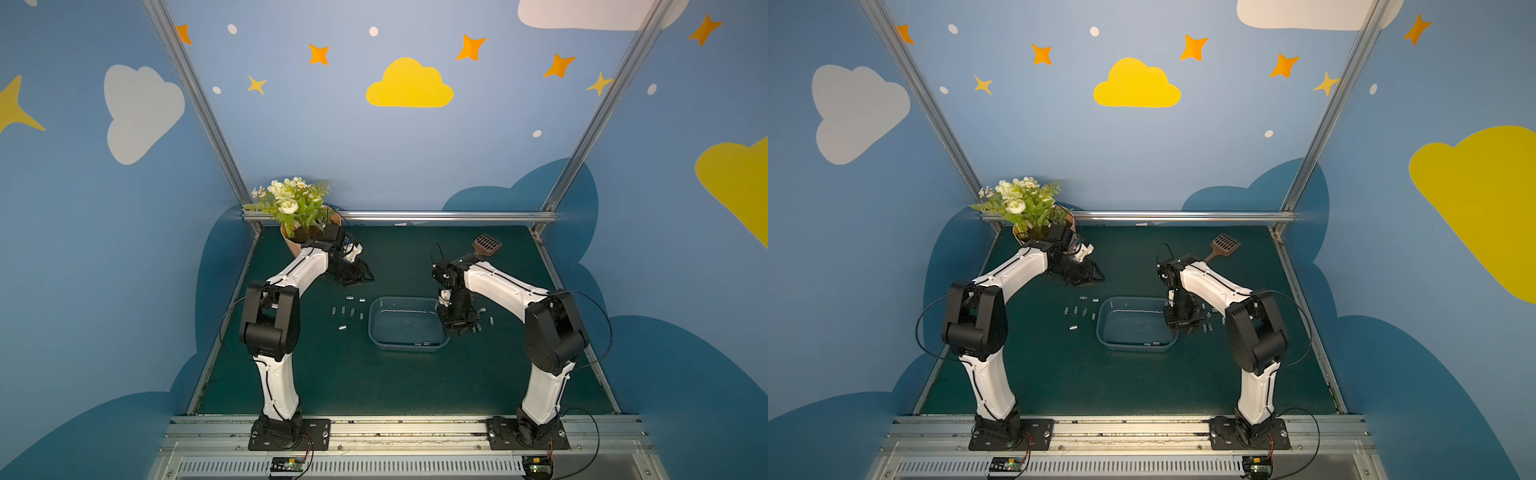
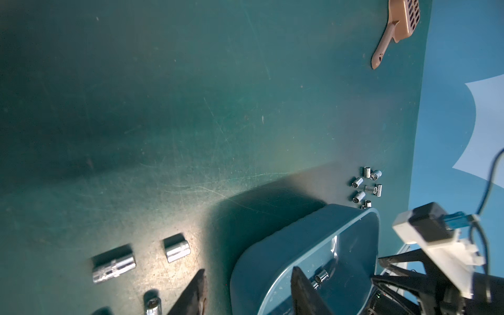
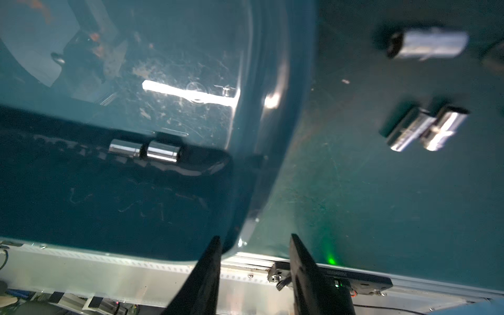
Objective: Take out the socket from the storage box
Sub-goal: Adjust the storage box at the center of the board.
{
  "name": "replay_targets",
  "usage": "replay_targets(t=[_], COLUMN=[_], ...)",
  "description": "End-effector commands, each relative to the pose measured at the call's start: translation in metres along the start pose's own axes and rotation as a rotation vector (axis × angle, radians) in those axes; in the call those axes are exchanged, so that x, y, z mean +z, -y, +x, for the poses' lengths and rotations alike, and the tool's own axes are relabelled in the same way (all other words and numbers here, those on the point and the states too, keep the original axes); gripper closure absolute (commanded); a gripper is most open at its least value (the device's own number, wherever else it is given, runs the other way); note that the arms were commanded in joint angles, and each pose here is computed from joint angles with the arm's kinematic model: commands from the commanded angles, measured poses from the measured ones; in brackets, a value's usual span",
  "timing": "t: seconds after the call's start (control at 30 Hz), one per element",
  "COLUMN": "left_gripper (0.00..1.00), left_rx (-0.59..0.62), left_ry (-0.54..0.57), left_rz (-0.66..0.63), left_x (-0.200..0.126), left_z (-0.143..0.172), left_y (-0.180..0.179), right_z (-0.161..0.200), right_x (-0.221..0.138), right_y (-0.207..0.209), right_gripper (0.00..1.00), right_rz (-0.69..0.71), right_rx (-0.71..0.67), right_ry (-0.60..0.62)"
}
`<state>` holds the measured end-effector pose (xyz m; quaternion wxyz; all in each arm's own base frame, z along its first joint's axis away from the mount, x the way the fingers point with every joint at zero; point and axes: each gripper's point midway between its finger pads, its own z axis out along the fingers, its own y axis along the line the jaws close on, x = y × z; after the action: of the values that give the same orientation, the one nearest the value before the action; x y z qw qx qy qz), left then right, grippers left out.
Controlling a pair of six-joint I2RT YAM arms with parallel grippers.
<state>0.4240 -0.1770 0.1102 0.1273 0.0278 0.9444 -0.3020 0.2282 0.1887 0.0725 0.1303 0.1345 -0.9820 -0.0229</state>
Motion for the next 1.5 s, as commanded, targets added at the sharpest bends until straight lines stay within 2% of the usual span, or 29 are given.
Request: replay_targets(t=[0.0, 0.17, 0.3, 0.47, 0.53, 0.7, 0.97, 1.13, 1.47], left_gripper=[0.49, 0.49, 0.49, 0.49, 0.49, 0.49, 0.49, 0.49, 0.49], left_rx=[0.078, 0.103, 0.119, 0.126, 0.128, 0.128, 0.134, 0.137, 0.135], left_ry=[0.081, 0.104, 0.114, 0.129, 0.134, 0.142, 0.152, 0.153, 0.151], left_rz=[0.01, 0.011, 0.01, 0.012, 0.012, 0.017, 0.027, 0.032, 0.024], left_x=[-0.017, -0.018, -0.022, -0.027, -0.028, -0.03, -0.031, -0.032, -0.033], left_z=[-0.011, -0.012, -0.01, -0.007, -0.006, -0.004, -0.001, 0.0, 0.003], left_y=[0.017, 0.023, 0.025, 0.026, 0.027, 0.027, 0.029, 0.029, 0.028], right_z=[-0.01, -0.01, -0.003, 0.011, 0.019, 0.041, 0.056, 0.057, 0.039], right_x=[0.002, 0.021, 0.021, 0.001, -0.008, -0.03, -0.049, -0.049, -0.034], right_y=[-0.011, -0.01, -0.007, -0.017, -0.025, -0.029, -0.038, -0.04, -0.03], right_gripper=[0.58, 0.65, 0.83, 0.99, 1.0, 1.0, 1.0, 1.0, 1.0], right_rz=[-0.047, -0.033, -0.021, -0.079, -0.122, -0.13, -0.259, -0.326, -0.258], right_rx=[-0.011, 0.024, 0.056, 0.045, 0.044, 0.092, 0.183, 0.215, 0.229], right_ry=[0.047, -0.002, -0.039, -0.155, -0.227, -0.359, -0.453, -0.483, -0.424])
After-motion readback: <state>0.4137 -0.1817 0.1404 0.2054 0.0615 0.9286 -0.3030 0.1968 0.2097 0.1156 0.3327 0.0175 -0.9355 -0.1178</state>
